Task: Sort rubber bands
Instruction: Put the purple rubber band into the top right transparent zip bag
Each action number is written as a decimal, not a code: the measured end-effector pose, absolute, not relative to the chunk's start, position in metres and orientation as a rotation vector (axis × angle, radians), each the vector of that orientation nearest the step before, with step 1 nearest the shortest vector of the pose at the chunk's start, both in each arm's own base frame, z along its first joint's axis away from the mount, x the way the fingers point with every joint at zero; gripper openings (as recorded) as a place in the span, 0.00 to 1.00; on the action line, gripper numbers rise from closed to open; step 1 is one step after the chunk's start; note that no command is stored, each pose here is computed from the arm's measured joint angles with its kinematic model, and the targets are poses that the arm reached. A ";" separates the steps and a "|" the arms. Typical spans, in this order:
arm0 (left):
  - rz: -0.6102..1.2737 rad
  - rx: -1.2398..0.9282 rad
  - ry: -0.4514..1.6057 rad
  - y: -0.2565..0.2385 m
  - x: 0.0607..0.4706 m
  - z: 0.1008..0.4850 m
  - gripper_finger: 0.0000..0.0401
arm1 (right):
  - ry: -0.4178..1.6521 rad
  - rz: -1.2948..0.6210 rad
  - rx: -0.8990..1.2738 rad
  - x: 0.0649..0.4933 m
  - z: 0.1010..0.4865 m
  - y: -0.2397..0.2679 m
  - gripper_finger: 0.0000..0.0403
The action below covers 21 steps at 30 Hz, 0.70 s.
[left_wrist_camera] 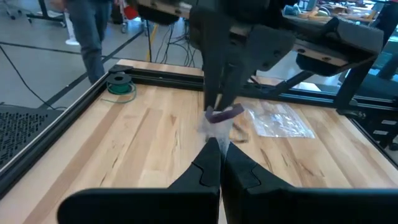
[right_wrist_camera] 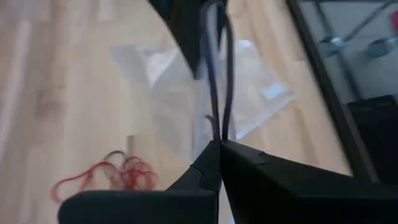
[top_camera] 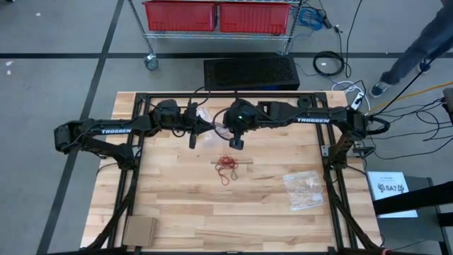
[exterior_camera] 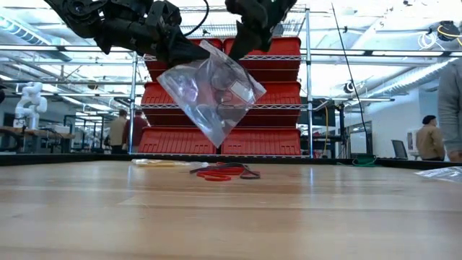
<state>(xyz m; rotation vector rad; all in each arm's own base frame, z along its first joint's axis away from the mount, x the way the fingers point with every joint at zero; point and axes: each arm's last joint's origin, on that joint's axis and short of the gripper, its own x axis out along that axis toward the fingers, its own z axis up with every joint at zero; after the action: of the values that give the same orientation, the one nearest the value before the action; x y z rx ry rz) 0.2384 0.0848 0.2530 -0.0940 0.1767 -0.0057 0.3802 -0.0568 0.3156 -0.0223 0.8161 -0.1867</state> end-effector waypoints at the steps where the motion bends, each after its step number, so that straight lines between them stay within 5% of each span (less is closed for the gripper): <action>1: -0.006 -0.094 0.176 0.085 0.238 0.253 0.00 | 0.810 -0.172 -0.001 0.382 0.315 -0.058 0.00; 6: -0.006 -0.094 0.177 0.085 0.238 0.253 0.00 | 0.830 -0.117 0.076 0.389 0.301 -0.061 0.04; 11: -0.007 -0.095 0.177 0.085 0.238 0.253 0.00 | 0.853 -0.120 0.089 0.390 0.297 -0.061 0.20; 16: -0.013 -0.095 0.176 0.085 0.238 0.253 0.00 | 0.833 -0.147 0.128 0.379 0.311 -0.064 0.36; 21: -0.028 -0.099 0.176 0.084 0.239 0.253 0.00 | 0.792 -0.164 0.133 0.366 0.329 -0.068 0.41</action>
<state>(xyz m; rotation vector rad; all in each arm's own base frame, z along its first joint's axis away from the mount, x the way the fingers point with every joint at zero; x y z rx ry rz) 0.2386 0.0837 0.2531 -0.0990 0.1761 -0.0285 0.3663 -0.0678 0.3291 0.1332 0.7921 -0.1637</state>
